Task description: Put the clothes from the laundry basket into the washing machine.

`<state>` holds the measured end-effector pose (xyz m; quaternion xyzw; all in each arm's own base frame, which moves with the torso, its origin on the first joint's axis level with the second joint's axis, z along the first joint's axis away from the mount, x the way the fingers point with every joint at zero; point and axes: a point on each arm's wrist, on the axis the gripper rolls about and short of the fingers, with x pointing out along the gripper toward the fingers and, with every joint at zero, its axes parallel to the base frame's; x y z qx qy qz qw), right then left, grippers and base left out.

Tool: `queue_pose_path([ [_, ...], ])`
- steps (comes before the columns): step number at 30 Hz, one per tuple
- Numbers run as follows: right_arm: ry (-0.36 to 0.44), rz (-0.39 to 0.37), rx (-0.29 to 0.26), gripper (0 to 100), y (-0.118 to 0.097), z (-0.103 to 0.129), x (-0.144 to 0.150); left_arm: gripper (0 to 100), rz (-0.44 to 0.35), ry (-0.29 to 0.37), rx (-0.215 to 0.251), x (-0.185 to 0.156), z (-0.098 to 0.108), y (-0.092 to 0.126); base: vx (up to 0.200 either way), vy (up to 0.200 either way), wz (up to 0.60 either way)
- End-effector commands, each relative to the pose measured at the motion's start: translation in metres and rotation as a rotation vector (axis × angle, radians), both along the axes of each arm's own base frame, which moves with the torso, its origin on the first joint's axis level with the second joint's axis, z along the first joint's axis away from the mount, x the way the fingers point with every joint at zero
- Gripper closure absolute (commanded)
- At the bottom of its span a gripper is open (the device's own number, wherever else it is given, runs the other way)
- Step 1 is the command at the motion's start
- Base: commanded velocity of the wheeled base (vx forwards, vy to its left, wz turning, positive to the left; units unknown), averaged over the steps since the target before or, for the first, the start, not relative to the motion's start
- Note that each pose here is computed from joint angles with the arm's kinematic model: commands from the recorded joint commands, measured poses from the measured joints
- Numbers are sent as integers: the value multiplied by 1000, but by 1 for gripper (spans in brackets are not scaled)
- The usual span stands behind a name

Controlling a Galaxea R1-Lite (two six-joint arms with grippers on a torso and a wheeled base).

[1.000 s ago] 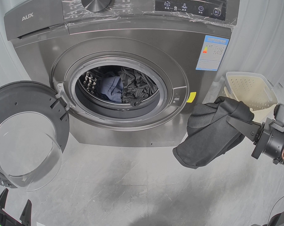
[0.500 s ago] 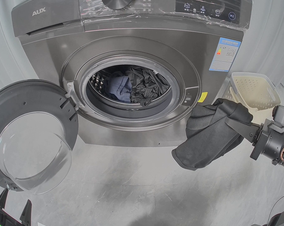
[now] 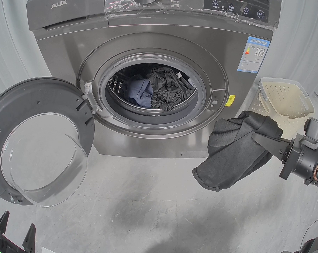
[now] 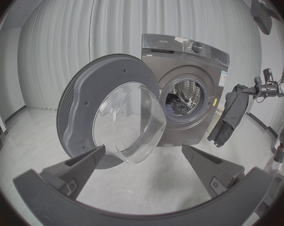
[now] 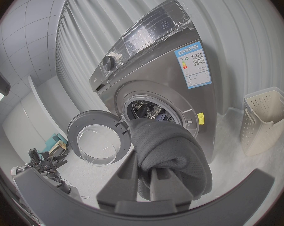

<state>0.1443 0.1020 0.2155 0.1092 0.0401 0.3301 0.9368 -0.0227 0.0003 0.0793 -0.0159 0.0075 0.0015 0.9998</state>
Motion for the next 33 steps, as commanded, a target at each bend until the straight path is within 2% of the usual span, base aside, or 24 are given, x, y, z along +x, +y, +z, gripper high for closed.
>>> queue_pose_path([
  [1, 4, 2, -3, 100, 0, -1, 0, 0, 0, 5, 0, 0, -3, 0, 0, 200, 0],
  [8, -9, -18, 6, 100, -1, 3, 1, 0, 5, 0, -2, 0, -3, 0, 0, 200, 0],
  [13, 49, 3, -29, 100, 21, -9, 17, 0, 11, -7, 6, 0, -4, 0, 0, 0, 0],
  [17, -2, 8, 20, 100, 40, 0, 21, 0, 9, -6, 14, 0, -4, 0, 0, 0, 0],
  [19, -39, 10, 54, 100, 50, 7, 25, 0, 7, -6, 44, 0, -4, 0, 0, 0, 0],
  [20, -48, 8, 62, 100, 53, 9, 27, 0, 0, -6, 44, 0, -4, 0, 0, 0, 0],
  [26, -40, 21, 71, 100, 59, 6, 32, 0, -2, -4, 46, 0, -4, 0, 0, 0, 0],
  [33, -22, 54, 94, 100, 66, 7, 28, 0, -3, -4, 46, 0, -4, 0, 0, -171, 0],
])
